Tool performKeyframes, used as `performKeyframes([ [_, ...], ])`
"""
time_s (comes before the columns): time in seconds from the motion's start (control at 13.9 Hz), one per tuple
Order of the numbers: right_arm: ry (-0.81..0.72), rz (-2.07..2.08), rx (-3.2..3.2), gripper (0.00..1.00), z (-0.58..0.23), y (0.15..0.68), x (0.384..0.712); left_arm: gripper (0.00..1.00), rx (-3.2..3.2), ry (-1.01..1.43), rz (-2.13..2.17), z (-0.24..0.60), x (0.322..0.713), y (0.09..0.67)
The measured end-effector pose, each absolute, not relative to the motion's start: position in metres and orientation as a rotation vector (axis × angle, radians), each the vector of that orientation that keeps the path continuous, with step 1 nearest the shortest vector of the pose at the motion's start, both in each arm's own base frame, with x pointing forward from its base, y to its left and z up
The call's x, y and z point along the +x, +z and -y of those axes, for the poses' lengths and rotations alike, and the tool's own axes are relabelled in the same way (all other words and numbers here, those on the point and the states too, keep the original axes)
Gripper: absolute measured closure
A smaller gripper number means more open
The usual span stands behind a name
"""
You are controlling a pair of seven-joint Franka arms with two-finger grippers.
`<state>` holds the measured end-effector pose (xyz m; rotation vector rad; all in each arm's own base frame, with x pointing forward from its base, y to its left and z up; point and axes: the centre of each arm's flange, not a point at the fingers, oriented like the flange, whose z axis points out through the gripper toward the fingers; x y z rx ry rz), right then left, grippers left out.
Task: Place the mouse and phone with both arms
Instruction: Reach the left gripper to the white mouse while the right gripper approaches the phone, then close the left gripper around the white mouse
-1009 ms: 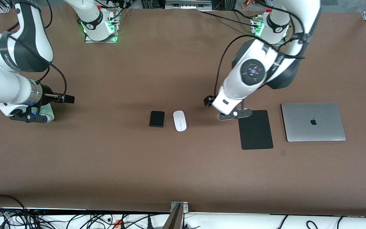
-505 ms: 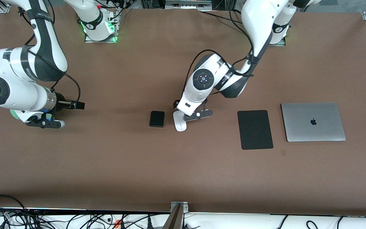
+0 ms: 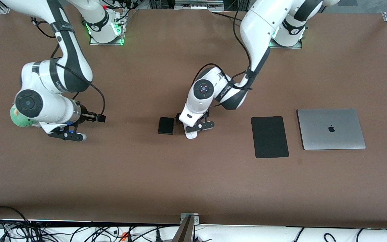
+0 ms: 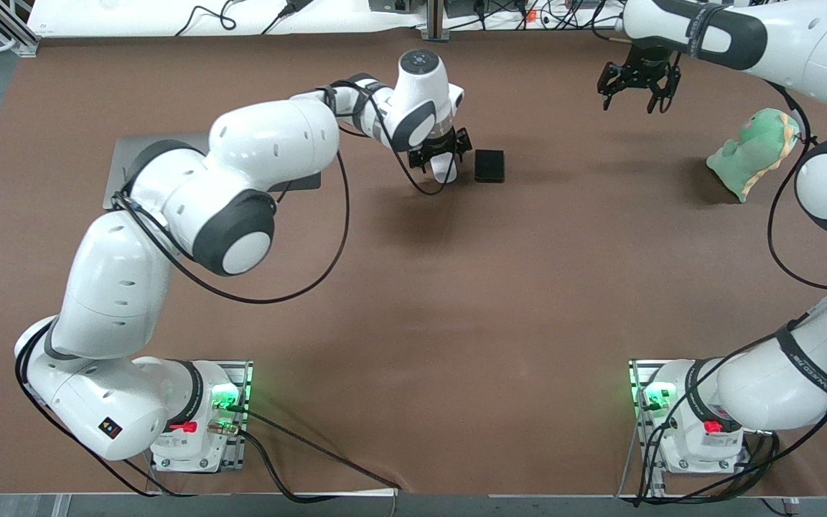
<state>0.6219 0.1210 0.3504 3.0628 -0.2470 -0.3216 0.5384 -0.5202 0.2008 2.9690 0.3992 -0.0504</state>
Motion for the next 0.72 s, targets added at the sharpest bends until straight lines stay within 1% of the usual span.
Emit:
performKeyframes([
  [0.22, -0.316, 0.244, 3.061, 0.0, -0.129, 0.339, 0.623, 0.0, 2.993, -0.025, -0.38, 0.538, 0.528, 0.185],
  [0.72, -0.297, 0.287, 3.053, 0.0, -0.149, 0.332, 0.622, 0.0, 3.002, 0.0, -0.359, 0.529, 0.54, 0.183],
])
